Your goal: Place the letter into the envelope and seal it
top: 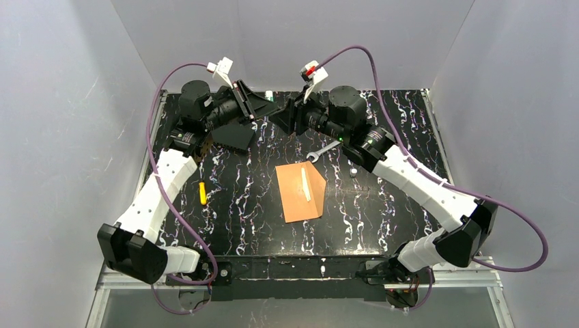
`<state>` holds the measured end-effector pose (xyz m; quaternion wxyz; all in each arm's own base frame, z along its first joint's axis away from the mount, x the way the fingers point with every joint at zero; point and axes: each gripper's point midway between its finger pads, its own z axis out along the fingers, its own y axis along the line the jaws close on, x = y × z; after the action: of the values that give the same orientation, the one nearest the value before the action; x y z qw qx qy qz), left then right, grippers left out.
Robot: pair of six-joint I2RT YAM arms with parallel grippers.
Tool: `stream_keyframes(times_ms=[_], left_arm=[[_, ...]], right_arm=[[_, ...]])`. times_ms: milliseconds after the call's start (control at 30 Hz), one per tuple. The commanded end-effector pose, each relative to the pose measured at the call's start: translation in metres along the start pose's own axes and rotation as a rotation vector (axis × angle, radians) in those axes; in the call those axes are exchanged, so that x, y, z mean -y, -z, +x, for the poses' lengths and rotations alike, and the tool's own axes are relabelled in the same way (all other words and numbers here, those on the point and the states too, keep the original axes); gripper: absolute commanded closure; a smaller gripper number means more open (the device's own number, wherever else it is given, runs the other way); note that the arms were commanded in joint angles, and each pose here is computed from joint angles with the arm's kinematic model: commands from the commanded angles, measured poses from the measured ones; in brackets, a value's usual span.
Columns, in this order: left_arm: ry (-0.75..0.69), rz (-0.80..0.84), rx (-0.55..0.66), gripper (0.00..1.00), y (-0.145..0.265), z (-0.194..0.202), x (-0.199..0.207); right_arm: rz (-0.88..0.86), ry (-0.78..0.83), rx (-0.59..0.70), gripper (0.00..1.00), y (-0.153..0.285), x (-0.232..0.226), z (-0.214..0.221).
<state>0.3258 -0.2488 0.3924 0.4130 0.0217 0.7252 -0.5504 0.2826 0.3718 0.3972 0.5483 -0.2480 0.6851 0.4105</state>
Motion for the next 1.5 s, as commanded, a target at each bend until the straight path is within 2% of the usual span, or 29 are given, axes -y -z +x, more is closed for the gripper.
stream_keyframes(times_ms=[0,67,133,200,333,567,633,800,867,1033,1133,1267,1333,1467], left_arm=[[-0.050,0.029,0.013,1.00,0.012,-0.008,0.023],[-0.025,-0.018,0.033,1.00,0.013,-0.009,0.015],[-0.017,-0.020,0.065,1.00,0.012,-0.013,0.013],[-0.006,-0.002,0.079,1.00,0.010,-0.015,0.014],[-0.005,0.007,0.065,1.00,0.008,-0.012,0.014],[-0.030,0.007,0.068,1.00,0.013,-0.010,0.014],[-0.032,0.007,0.069,1.00,0.013,-0.010,0.014],[-0.046,0.017,0.072,1.00,0.016,-0.010,0.018],[-0.053,0.020,0.070,1.00,0.018,-0.010,0.020],[-0.125,0.132,-0.021,1.00,0.024,0.004,0.038],[-0.246,0.262,-0.090,1.00,0.034,0.014,0.059],[-0.419,0.393,-0.089,1.00,0.053,0.020,0.082],[-0.465,0.446,-0.093,1.00,0.057,0.020,0.093],[-0.457,0.532,-0.126,1.00,0.056,0.018,0.106]], right_arm=[[-0.024,0.024,-0.005,0.44,0.005,0.000,0.002],[-0.053,-0.022,0.020,0.36,0.003,-0.006,0.000],[-0.058,-0.086,0.041,0.32,0.000,-0.008,-0.001],[-0.042,-0.175,0.065,0.32,-0.004,-0.006,0.000],[-0.071,-0.306,0.142,0.38,-0.010,-0.010,-0.007],[-0.074,-0.379,0.189,0.36,-0.019,-0.011,-0.024],[-0.044,-0.406,0.197,0.42,-0.020,-0.006,-0.025],[-0.008,-0.427,0.197,0.89,-0.016,0.000,-0.021],[-0.011,-0.408,0.203,0.99,-0.010,0.001,-0.022],[-0.214,-0.305,0.272,0.99,0.020,-0.020,-0.041],[-0.449,-0.244,0.302,0.99,0.052,-0.052,-0.052],[-0.665,-0.207,0.345,0.99,0.090,-0.078,-0.061],[-0.729,-0.216,0.354,0.99,0.101,-0.086,-0.064],[-0.795,-0.226,0.359,0.99,0.108,-0.095,-0.070]])
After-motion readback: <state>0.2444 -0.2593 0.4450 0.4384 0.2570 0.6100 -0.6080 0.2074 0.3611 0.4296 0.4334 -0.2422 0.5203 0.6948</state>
